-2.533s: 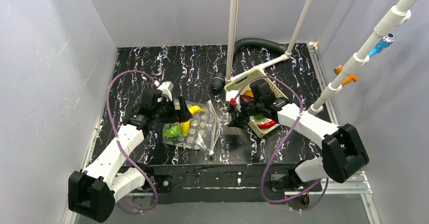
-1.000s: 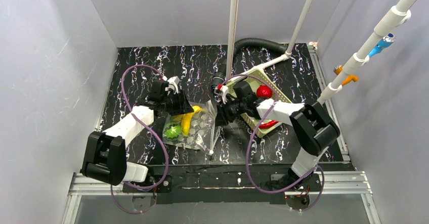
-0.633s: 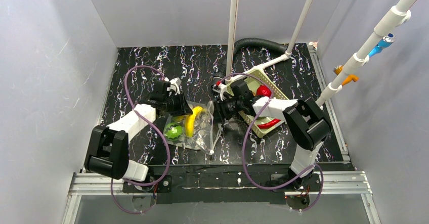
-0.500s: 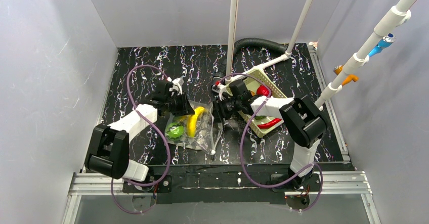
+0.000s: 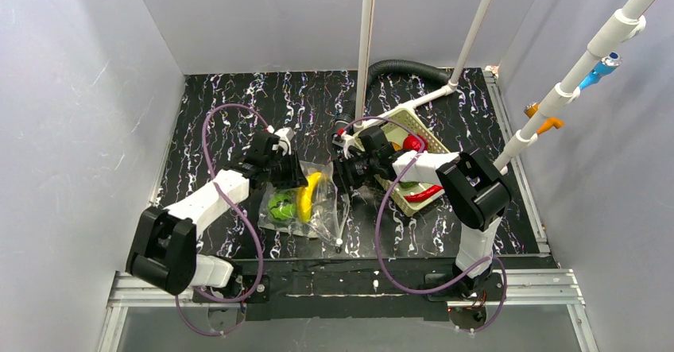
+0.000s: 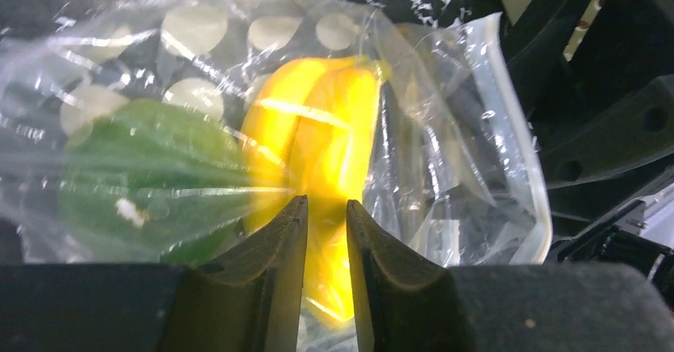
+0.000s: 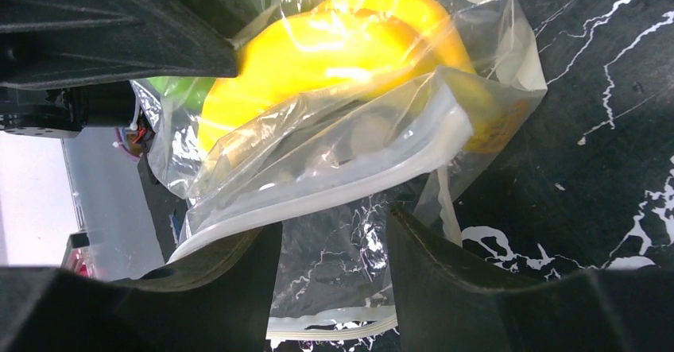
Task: Open the zip-top bag and remove the fake food
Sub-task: Pick up the fake fruit from the zipper food storage bag.
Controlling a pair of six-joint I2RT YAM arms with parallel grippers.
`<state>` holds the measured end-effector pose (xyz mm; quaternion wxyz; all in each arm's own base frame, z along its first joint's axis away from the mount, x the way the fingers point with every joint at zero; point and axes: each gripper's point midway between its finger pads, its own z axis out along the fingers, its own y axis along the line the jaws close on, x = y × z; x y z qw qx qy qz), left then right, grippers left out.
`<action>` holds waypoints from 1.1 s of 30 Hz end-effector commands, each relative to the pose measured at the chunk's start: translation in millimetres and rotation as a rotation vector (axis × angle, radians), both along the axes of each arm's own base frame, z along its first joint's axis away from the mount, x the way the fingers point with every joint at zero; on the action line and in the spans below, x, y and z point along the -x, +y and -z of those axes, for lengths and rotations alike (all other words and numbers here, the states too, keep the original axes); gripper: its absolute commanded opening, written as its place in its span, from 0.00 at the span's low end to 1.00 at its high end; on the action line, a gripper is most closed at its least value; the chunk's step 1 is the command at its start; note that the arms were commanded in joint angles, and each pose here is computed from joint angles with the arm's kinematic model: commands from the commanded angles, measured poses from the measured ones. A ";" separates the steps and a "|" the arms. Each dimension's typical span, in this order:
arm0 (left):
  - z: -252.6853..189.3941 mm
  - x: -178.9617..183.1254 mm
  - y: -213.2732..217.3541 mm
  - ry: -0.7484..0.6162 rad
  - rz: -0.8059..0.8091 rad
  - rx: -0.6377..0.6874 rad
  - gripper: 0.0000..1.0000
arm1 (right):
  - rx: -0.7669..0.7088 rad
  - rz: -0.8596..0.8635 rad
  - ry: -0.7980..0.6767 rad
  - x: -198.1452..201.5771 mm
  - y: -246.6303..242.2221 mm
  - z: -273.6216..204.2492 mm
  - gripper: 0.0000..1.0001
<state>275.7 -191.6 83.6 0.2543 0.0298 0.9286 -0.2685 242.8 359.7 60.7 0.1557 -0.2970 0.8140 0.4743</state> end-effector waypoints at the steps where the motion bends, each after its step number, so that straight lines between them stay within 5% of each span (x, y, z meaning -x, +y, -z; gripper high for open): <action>1: -4.5 16.2 23.9 0.006 -0.040 -0.102 0.26 | -0.069 -0.024 -0.042 -6.9 14.1 -22.9 0.58; 17: 0.7 28.3 54.2 0.011 -0.049 -0.256 0.18 | -0.109 -0.069 -0.011 7.4 22.2 -29.1 0.58; 33: 32.5 52.0 30.0 0.154 0.059 -0.192 0.09 | -0.094 -0.086 0.009 9.7 28.5 -22.6 0.59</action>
